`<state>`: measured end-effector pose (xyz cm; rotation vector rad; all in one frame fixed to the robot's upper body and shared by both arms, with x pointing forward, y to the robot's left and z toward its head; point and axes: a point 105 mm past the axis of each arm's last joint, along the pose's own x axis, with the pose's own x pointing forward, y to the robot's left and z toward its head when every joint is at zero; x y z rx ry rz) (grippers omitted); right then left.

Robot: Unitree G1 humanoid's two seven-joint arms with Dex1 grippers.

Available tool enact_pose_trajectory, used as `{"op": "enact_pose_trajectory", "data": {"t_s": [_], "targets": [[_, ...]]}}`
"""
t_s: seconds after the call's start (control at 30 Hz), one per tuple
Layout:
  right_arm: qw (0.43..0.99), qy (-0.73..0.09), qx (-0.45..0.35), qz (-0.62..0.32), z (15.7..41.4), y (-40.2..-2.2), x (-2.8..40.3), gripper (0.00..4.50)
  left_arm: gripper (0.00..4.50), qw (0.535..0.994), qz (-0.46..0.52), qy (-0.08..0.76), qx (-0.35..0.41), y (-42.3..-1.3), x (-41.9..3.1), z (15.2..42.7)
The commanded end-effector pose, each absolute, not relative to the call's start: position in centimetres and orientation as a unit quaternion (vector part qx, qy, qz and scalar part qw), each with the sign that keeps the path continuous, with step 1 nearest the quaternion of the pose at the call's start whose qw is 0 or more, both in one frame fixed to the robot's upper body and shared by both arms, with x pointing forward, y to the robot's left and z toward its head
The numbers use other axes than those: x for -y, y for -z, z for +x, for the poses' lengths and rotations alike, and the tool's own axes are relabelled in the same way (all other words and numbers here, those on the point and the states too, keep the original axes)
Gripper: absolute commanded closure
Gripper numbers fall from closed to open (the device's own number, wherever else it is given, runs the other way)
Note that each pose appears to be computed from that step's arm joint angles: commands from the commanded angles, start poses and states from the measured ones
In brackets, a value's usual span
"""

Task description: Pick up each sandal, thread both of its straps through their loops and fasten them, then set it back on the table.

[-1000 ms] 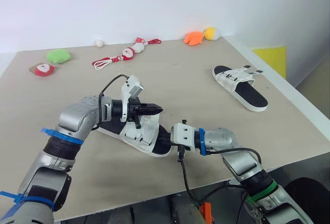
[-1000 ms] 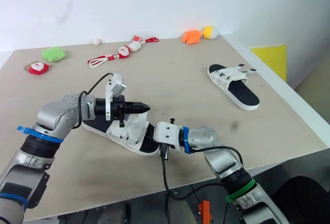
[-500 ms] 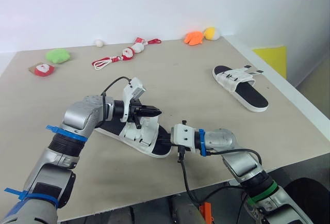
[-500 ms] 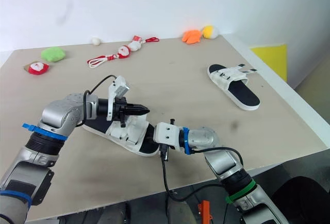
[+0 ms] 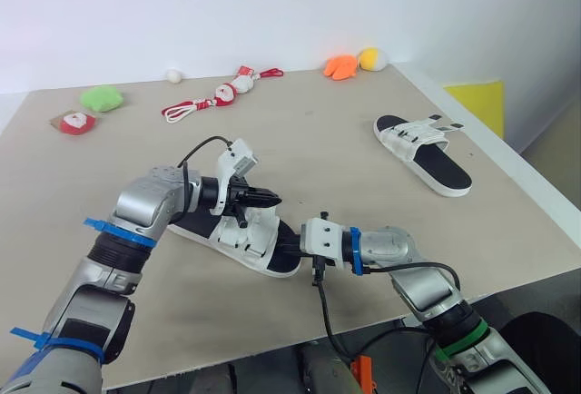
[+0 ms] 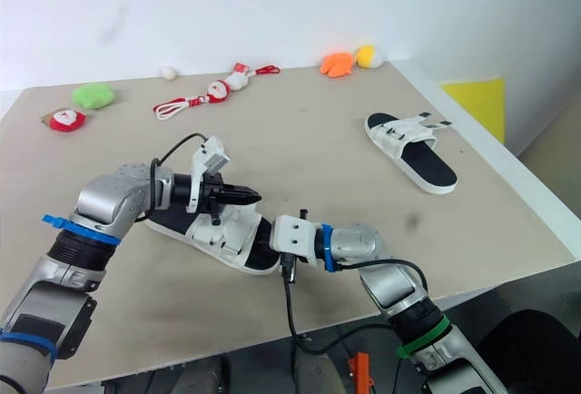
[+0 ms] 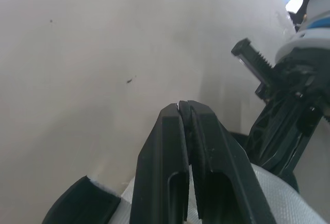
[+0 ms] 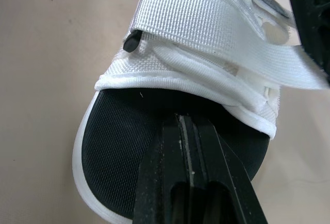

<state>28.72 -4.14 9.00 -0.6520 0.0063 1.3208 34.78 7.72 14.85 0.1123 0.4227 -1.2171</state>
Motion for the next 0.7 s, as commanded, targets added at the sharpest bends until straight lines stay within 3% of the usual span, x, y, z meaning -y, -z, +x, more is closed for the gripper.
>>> {"op": "enact_pose_trajectory", "data": {"t_s": [0.03,0.7], "targets": [[0.735,-0.594,-0.110,-0.306,28.3,-4.1,5.9,4.50,4.47,0.804,0.074,0.553,-0.205,-14.5,-8.1,35.2],[0.739,-0.591,-0.110,-0.304,28.4,-4.0,5.9,4.50,4.47,0.801,0.108,0.540,-0.235,-11.8,-9.1,35.4]]}}
